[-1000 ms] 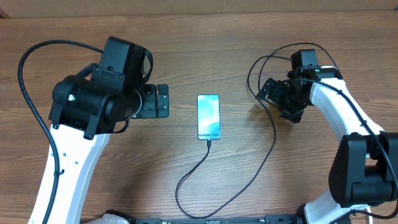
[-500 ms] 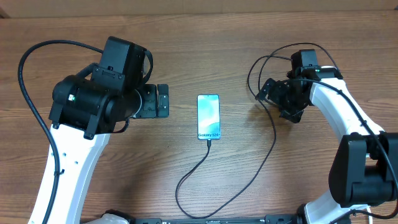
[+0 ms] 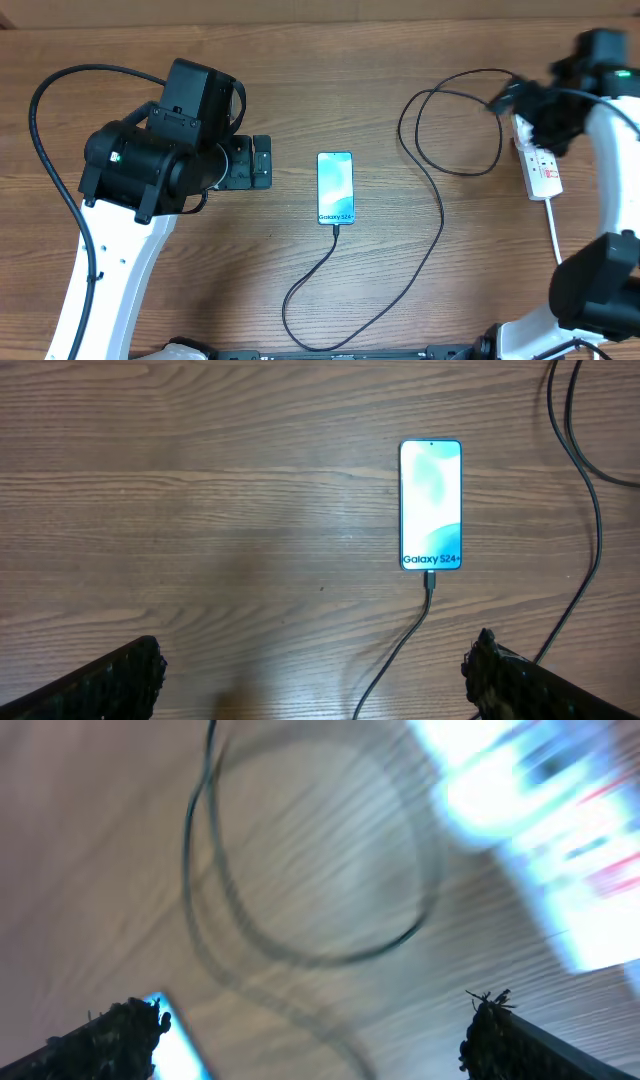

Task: Plug charger to phone and switch on socket
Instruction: 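Raise the left gripper away from the phone, then move the right gripper to the white power strip's switch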

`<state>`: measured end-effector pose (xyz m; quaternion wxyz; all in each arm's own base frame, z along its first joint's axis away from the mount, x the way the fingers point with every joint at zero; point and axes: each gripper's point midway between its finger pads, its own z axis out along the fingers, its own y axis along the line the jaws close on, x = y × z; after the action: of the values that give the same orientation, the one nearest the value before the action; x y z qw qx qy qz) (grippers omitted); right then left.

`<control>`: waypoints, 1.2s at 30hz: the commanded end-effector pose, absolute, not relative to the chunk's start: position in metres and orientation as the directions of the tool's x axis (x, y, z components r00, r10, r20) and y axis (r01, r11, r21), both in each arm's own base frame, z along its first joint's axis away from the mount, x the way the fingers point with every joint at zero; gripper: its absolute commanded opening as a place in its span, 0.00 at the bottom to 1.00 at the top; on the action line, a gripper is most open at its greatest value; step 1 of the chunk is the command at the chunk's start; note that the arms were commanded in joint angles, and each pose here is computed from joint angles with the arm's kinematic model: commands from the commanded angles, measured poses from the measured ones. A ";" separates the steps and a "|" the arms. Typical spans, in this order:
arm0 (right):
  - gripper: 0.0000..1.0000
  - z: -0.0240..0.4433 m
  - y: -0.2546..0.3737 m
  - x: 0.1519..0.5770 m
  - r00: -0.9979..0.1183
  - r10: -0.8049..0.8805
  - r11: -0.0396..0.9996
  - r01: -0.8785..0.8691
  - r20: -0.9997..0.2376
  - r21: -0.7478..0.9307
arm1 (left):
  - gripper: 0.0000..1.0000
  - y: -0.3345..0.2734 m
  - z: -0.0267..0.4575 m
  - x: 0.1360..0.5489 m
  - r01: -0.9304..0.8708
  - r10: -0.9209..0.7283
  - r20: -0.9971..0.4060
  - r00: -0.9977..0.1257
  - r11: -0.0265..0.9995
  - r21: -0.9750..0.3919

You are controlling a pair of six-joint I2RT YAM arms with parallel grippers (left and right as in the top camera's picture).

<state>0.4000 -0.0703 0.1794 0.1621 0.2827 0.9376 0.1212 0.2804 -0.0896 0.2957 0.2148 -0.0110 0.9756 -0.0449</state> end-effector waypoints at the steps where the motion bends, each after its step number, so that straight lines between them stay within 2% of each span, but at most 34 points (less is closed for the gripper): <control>1: 1.00 0.199 -0.122 0.395 -0.723 0.598 0.801 0.552 -0.346 0.231 | 1.00 -0.089 0.300 0.283 0.013 -0.022 -0.435 -0.900 0.997 -0.078; 10: 1.00 0.200 -0.158 0.386 -0.660 0.658 0.750 0.620 -0.362 0.232 | 0.99 -0.089 0.300 0.284 0.013 -0.022 -0.435 -0.900 0.997 -0.078; 19: 1.00 0.182 -0.174 0.406 -0.649 0.648 0.752 0.628 -0.398 0.200 | 0.99 -0.089 0.300 0.284 0.013 -0.022 -0.435 -0.900 0.997 -0.078; 31: 1.00 0.121 -0.181 0.413 -0.702 0.650 0.755 0.639 -0.293 0.146 | 0.99 -0.089 0.300 0.283 0.013 -0.022 -0.435 -0.900 0.997 -0.078; 36: 1.00 0.091 -0.173 0.416 -0.723 0.656 0.755 0.633 -0.218 0.172 | 0.99 -0.089 0.300 0.284 0.013 -0.023 -0.435 -0.900 0.997 -0.078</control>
<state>0.4128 -0.1782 0.1040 0.1453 0.3545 0.9233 0.0276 0.2804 -0.0896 0.2955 0.2146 -0.0112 0.9756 -0.0449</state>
